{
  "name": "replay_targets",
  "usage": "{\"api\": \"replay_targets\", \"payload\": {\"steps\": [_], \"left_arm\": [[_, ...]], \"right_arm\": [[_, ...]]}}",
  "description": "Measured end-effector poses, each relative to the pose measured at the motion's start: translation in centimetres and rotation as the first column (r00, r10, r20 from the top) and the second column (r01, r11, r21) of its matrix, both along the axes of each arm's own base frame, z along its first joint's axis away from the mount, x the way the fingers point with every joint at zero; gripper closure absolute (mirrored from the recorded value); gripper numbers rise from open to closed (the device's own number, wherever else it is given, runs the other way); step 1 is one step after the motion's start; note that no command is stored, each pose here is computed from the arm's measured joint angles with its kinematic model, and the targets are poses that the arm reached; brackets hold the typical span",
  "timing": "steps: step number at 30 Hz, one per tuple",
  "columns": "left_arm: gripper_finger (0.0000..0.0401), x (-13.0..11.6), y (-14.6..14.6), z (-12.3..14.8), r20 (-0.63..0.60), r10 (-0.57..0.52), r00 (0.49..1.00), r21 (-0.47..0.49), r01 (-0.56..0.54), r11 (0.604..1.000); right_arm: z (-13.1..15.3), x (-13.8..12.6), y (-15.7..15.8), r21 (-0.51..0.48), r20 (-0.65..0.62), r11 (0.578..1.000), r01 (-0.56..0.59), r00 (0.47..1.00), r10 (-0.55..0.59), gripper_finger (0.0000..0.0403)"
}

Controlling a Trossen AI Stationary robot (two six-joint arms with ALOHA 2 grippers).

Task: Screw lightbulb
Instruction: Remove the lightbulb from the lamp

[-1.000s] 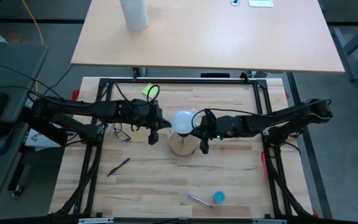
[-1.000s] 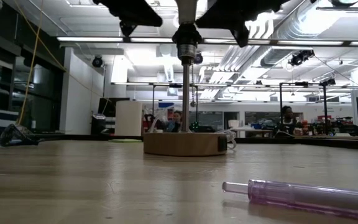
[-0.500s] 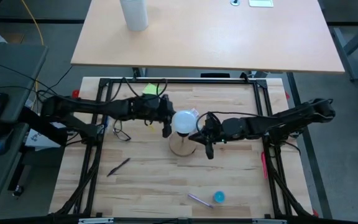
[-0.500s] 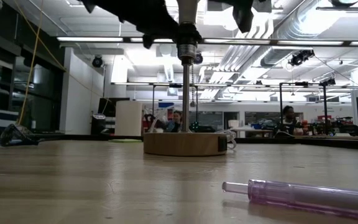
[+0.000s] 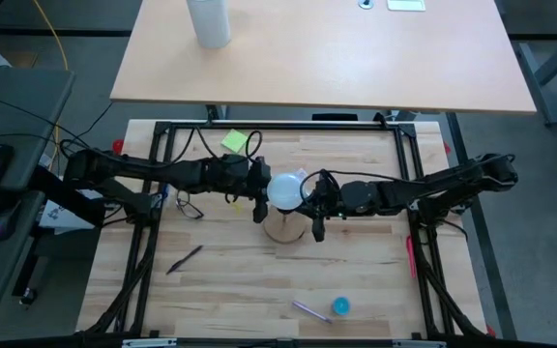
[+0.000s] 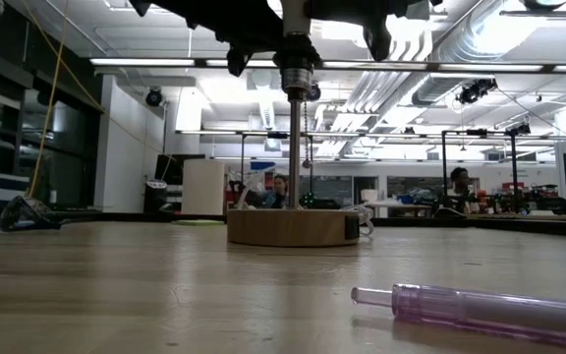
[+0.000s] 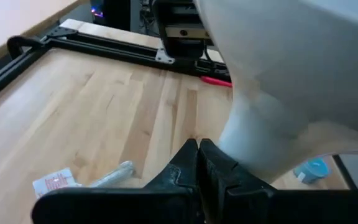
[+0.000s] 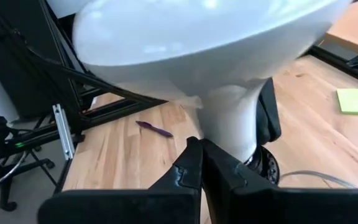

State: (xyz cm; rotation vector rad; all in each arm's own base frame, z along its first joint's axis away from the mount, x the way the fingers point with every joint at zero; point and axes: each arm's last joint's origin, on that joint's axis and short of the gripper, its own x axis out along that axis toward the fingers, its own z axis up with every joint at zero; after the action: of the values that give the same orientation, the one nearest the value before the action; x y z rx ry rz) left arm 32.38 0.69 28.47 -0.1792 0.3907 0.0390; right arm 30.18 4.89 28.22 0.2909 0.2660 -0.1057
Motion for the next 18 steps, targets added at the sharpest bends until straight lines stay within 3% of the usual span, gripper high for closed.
{"api": "replay_targets", "payload": {"steps": [7, 18], "left_arm": [[0.0401, -1.4, -1.2, 0.8, -0.045, -0.022, 0.999, -0.021, 0.021, 1.0], [0.0401, -6.3, -1.3, 3.1, -0.148, -0.031, 0.988, 0.005, 0.032, 0.999]], "right_arm": [[0.0, -0.1, -0.1, -0.053, -0.007, 0.999, 0.002, 1.0, -0.003, 0.0403], [-0.1, -0.5, -2.0, -0.102, -0.063, 0.993, 0.067, 0.995, -0.074, 0.0403]]}}
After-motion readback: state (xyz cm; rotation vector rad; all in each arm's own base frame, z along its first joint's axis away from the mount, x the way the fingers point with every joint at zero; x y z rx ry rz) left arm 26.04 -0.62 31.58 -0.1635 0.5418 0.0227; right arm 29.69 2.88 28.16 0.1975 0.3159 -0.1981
